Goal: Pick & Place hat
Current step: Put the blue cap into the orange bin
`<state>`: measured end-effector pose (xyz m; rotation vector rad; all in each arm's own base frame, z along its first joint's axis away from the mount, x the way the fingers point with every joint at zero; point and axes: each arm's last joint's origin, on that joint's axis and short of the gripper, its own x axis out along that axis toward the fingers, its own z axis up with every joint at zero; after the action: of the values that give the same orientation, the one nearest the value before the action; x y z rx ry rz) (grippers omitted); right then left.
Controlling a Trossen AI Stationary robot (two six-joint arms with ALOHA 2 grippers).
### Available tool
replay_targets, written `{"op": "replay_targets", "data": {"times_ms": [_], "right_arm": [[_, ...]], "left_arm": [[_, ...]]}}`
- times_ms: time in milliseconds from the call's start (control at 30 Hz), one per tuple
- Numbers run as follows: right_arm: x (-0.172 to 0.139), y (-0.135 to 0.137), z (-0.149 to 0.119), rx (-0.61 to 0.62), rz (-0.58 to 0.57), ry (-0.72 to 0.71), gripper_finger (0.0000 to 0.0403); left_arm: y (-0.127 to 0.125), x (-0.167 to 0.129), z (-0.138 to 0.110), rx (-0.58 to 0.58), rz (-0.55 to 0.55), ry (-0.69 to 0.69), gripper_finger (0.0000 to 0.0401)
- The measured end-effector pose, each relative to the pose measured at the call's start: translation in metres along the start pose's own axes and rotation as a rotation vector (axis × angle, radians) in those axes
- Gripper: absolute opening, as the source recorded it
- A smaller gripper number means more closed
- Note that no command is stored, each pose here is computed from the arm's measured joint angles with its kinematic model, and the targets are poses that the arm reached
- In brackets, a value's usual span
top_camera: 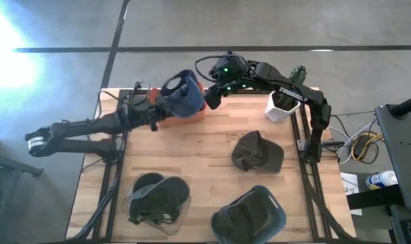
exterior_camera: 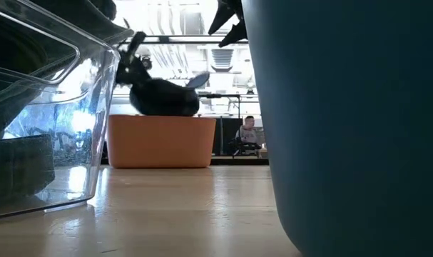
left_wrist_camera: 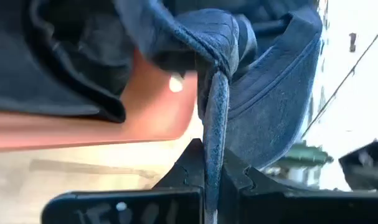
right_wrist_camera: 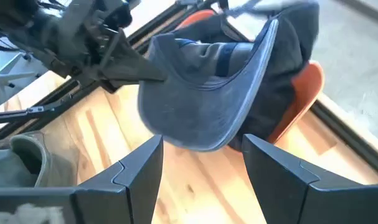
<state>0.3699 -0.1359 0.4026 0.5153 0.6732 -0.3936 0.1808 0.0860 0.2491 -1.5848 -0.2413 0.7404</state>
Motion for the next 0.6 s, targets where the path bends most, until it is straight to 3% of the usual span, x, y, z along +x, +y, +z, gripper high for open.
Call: {"op": "replay_targets", "data": {"times_ms": [267, 400, 600], "right_arm": [[0.012, -0.005, -0.009, 0.028, -0.018, 0.049, 0.0215], [0.015, -0.006, -0.01, 0.028, -0.019, 0.052, 0.0215], [0.019, -0.007, -0.007, 0.049, -0.008, 0.01, 0.0215]], "left_arm": [[0.043, 0.011, 0.003, -0.364, 0.028, -0.164, 0.0011], [0.038, 0.011, 0.003, -0.401, -0.081, -0.157, 0.0011], [0.042, 0.012, 0.004, -0.51, -0.088, -0.173, 0.0012]]}}
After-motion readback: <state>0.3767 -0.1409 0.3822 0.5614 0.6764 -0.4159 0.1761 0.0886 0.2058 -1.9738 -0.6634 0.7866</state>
